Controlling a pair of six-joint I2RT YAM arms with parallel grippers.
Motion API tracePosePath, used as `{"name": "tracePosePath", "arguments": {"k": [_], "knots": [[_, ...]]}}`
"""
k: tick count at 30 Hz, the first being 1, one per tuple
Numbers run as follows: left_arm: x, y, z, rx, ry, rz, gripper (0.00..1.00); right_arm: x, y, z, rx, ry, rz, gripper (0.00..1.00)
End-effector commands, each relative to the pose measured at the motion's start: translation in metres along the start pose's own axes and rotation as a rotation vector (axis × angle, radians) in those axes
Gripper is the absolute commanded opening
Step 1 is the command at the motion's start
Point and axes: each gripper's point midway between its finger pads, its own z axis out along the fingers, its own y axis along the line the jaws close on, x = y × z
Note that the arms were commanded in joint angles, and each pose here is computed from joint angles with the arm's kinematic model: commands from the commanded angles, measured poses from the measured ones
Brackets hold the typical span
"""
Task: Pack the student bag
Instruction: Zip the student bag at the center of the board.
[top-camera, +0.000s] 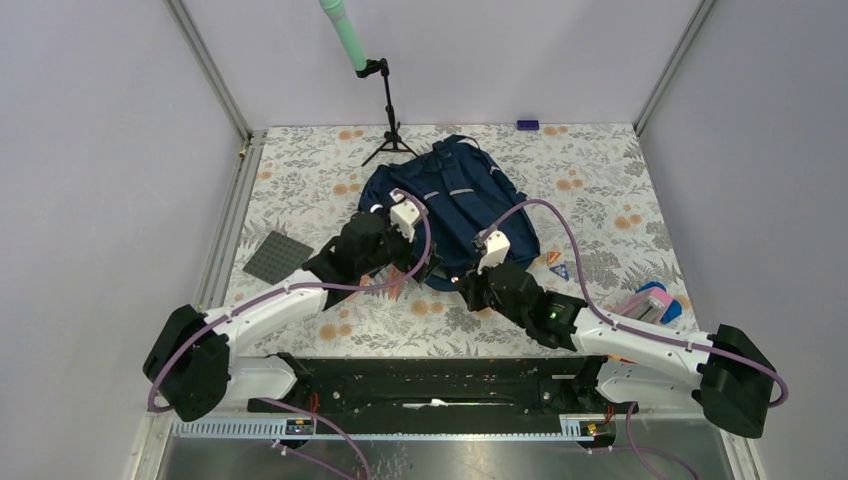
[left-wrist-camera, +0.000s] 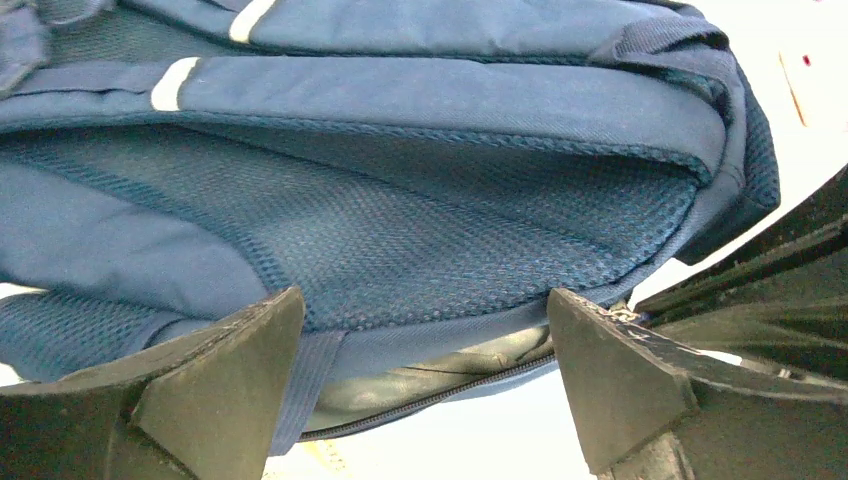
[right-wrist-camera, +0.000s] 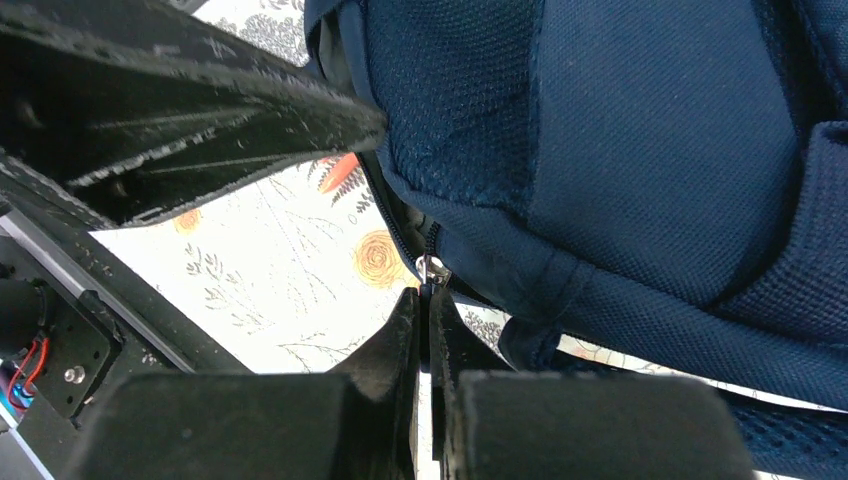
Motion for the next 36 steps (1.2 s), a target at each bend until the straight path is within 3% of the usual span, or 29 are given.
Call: {"name": "tracePosePath", "arguments": {"k": [1,5,11,15,19,25,30,36], "knots": [[-0.028,-0.028,0.011,0.186,-0.092,0.102,0.99,-0.031,0.013,-0.006,-0.028,-0.099,0.037,0.00],[-0.029,-0.035,0.015,0.233,-0.086,0.097,0.99,-0.038,0.009,-0.010,0.008,-0.097,0.020,0.00],[-0.059,-0.018,0.005,0.112,-0.148,0.088,0.99,-0.071,-0.008,-0.027,0.096,-0.067,-0.080,0.00],[-0.113,-0.013,-0.005,0.061,-0.193,0.091,0.99,-0.121,-0.023,-0.041,0.081,-0.083,-0.078,0.00],[-0.164,-0.002,-0.014,0.009,-0.222,0.017,0.99,-0.181,-0.023,-0.050,0.071,-0.123,-0.178,0.00],[-0.234,0.003,-0.012,0.079,-0.277,-0.010,0.99,-0.277,-0.018,-0.055,0.055,-0.254,-0.285,0.00],[-0.261,0.016,0.002,0.100,-0.302,-0.031,0.99,-0.333,-0.005,-0.051,0.000,-0.335,-0.336,0.00],[-0.287,0.040,0.018,0.082,-0.354,-0.046,0.99,-0.364,0.010,-0.051,-0.093,-0.382,-0.379,0.00]]}}
